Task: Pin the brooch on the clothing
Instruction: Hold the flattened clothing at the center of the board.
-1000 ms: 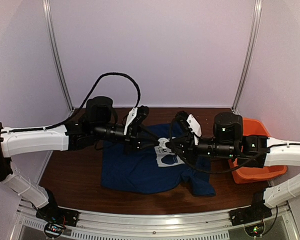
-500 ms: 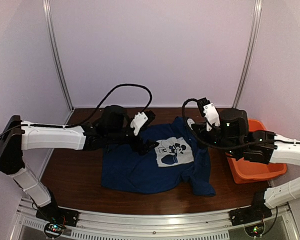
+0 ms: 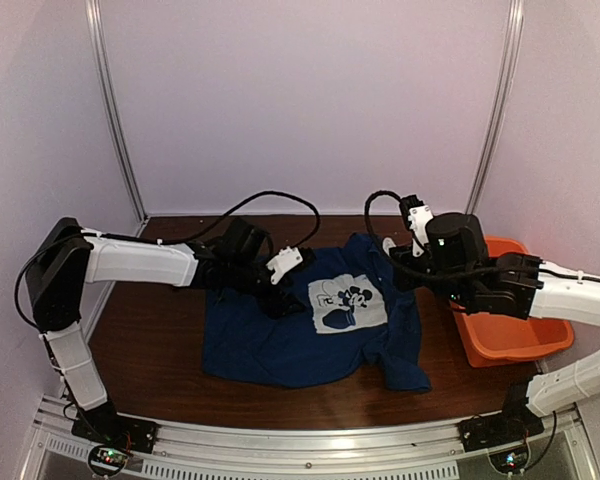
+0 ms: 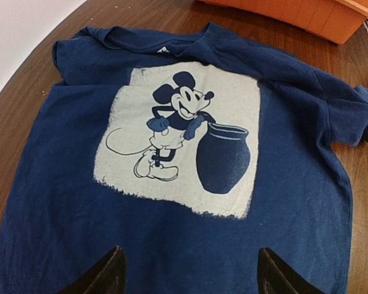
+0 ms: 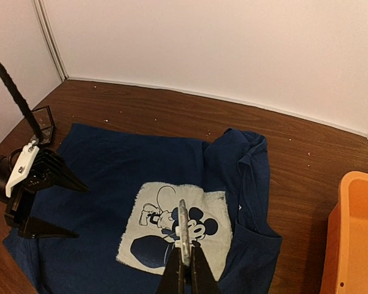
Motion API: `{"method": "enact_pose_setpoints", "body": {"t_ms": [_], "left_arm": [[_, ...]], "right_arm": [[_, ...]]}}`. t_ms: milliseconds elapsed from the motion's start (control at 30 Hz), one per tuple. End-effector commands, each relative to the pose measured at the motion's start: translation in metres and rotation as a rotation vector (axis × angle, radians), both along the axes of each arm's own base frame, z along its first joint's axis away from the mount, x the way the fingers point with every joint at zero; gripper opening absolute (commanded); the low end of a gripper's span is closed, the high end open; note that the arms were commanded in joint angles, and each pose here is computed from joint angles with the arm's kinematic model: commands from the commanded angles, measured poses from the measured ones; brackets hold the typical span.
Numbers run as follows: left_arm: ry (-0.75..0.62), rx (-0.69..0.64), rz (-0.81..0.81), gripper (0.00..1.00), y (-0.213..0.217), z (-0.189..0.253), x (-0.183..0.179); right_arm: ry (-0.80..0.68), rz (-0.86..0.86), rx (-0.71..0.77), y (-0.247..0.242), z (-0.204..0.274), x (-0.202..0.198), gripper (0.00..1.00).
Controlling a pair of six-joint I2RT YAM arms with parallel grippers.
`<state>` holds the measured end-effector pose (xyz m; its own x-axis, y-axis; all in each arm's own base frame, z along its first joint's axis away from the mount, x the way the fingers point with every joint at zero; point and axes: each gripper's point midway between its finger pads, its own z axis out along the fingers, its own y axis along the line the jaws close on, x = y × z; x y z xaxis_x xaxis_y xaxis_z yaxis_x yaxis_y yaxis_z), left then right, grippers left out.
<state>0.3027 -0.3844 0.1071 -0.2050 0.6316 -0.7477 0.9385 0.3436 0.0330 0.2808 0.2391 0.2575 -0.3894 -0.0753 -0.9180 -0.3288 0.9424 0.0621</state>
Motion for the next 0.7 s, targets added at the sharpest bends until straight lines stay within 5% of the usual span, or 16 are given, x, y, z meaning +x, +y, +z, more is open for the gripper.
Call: {"method": "enact_pose_setpoints", "body": {"t_ms": [0, 667], "left_arm": [[0.042, -0.011, -0.078, 0.73, -0.001, -0.006, 0.002], [0.068, 0.118, 0.072, 0.57, -0.002, -0.08, 0.052]], "right_arm": [[0.052, 0.05, 0.014, 0.012, -0.005, 0.001, 0.0], [0.12, 0.055, 0.055, 0.017, -0.021, -0.003, 0.0]]}}
